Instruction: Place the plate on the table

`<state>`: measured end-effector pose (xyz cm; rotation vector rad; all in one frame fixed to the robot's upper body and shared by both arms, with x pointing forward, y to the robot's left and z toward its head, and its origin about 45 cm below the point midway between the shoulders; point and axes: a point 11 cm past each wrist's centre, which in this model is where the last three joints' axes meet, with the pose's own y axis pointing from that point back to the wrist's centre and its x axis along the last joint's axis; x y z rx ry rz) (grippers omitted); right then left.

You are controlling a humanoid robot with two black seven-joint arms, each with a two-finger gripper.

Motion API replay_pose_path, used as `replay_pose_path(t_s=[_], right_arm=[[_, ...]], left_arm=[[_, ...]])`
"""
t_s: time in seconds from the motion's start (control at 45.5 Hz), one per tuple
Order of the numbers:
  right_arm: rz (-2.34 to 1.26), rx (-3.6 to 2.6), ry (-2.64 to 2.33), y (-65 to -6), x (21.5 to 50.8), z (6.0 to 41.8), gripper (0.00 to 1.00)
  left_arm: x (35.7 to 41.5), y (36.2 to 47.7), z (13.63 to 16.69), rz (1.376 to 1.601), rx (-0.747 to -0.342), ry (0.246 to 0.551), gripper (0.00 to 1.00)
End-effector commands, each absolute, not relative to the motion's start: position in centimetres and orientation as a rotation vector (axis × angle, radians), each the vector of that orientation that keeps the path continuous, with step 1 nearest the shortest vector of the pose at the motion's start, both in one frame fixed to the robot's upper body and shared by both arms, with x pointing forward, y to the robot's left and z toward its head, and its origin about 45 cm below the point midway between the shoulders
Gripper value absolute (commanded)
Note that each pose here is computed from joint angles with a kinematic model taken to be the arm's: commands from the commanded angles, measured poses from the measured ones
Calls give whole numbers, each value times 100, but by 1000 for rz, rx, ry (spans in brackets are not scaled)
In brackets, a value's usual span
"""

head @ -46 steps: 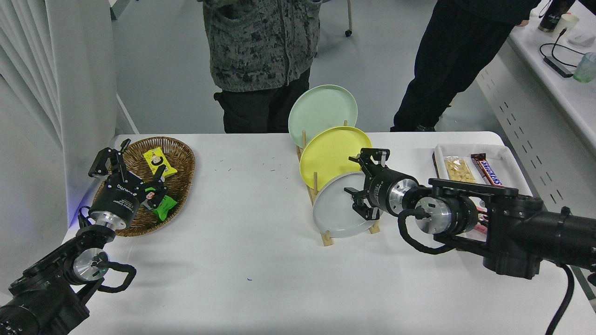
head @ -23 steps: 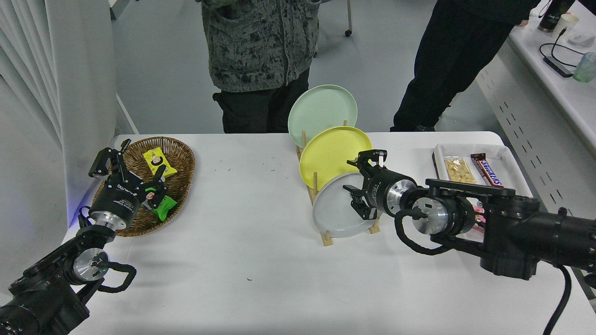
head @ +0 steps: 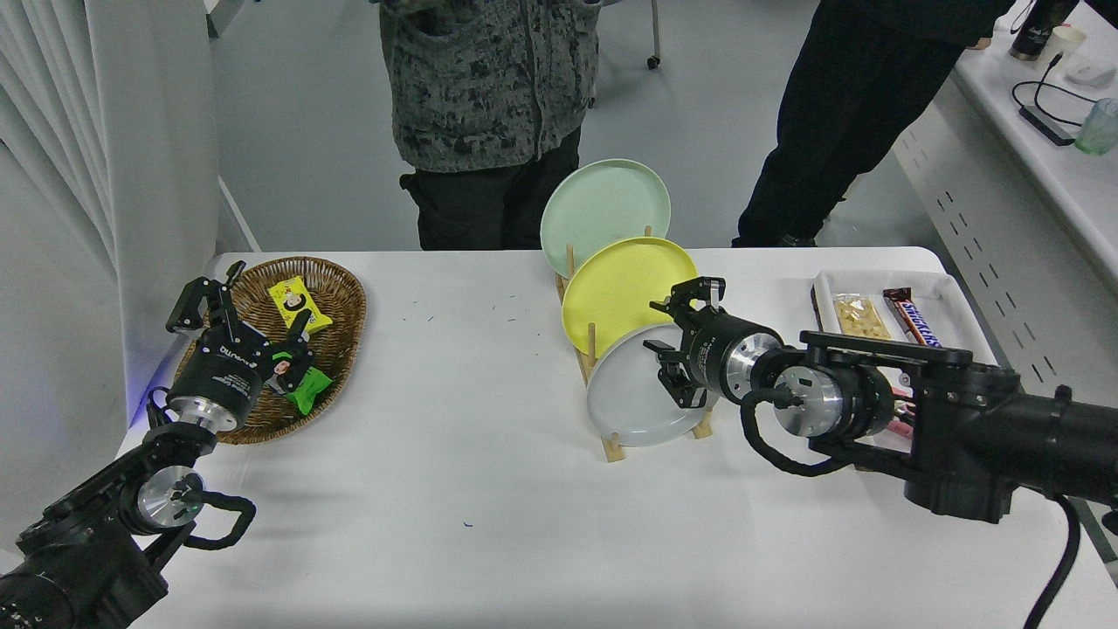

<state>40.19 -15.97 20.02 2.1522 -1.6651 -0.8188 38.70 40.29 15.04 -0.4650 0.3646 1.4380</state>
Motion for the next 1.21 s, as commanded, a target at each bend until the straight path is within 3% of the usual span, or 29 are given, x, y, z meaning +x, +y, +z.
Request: replay_pose_path(t_s=[0.0, 1.187], right_arm=[[-819, 2149, -1668, -1599, 4013, 2014, 38], [-816, 2139, -1697, -1684, 4050, 2057, 14]], left_arm=[[3869, 4030, 1506, 1438, -466, 363, 98], [3869, 4030, 1506, 1438, -466, 363, 98]])
